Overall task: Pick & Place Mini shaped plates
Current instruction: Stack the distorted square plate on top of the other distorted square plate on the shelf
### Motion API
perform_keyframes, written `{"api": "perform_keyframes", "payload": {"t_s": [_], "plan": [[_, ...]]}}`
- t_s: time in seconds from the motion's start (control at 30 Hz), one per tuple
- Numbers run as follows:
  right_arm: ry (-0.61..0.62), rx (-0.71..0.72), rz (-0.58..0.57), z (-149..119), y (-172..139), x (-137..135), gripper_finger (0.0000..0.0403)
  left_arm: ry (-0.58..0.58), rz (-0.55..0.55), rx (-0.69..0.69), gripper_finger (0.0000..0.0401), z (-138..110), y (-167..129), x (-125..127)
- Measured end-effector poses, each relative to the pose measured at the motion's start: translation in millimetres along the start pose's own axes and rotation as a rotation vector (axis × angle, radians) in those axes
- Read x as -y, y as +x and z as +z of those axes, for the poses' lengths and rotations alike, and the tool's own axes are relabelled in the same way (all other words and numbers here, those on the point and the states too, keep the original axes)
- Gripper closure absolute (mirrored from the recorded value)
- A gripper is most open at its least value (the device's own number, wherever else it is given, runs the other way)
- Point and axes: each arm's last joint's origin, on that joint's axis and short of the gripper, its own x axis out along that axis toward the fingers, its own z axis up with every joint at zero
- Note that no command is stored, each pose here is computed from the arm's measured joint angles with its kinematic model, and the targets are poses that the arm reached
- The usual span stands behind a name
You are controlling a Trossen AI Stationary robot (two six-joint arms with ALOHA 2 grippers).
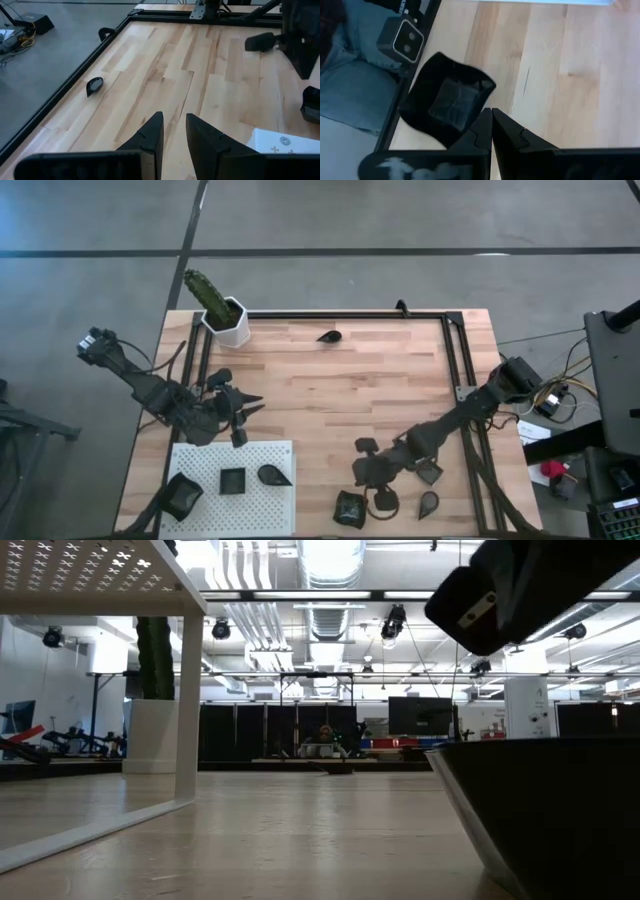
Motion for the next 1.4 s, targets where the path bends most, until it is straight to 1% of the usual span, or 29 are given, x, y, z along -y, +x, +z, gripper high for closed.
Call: {"api": "perform_keyframes", "payload": {"t_s": [0.17, 0.3, 0.43, 0.6, 0.7, 0.8, 0.97, 1.27, 1.4], "plan": [[-0.022, 0.005, 0.005, 11.0, 4.6, -6.5, 0.0379, -0.004, -0.001, 0.002, 0.0323, 0.5, -0.1, 0.1], [-0.029, -0.029, -0.005, 11.3, 10.4, -8.2, 0.0347, -0.004, -0.002, 0.001, 0.0325, 0.1, 0.1, 0.2], [-0.027, -0.048, 0.027, 10.8, 13.8, -8.8, 0.0312, -0.006, -0.002, 0.003, 0.0323, 0.3, 0.1, 0.3], [0.015, -0.071, 0.028, 4.8, 18.2, -8.6, 0.0291, -0.007, -0.003, 0.003, 0.0325, 0.4, 0.1, 0.3], [0.036, -0.073, 0.026, 3.7, 23.2, -8.7, 0.0289, -0.003, -0.003, 0.003, 0.0324, 0.4, 0.1, 0.4], [0.053, -0.109, 0.010, -2.5, 34.1, -6.0, 0.0291, 0.004, -0.003, 0.002, 0.0323, 0.0, 0.2, 0.4], [0.057, -0.144, -0.006, -8.8, 44.6, -3.4, 0.0298, 0.004, -0.003, 0.002, 0.0324, 0.0, 0.2, 0.4], [0.069, -0.142, -0.006, -9.6, 47.6, -3.1, 0.0309, 0.005, -0.004, 0.002, 0.0324, -0.1, 0.1, 0.5], [0.069, -0.137, -0.003, -9.1, 47.9, -3.3, 0.0308, 0.005, -0.004, 0.002, 0.0323, -0.1, 0.1, 0.5]]}}
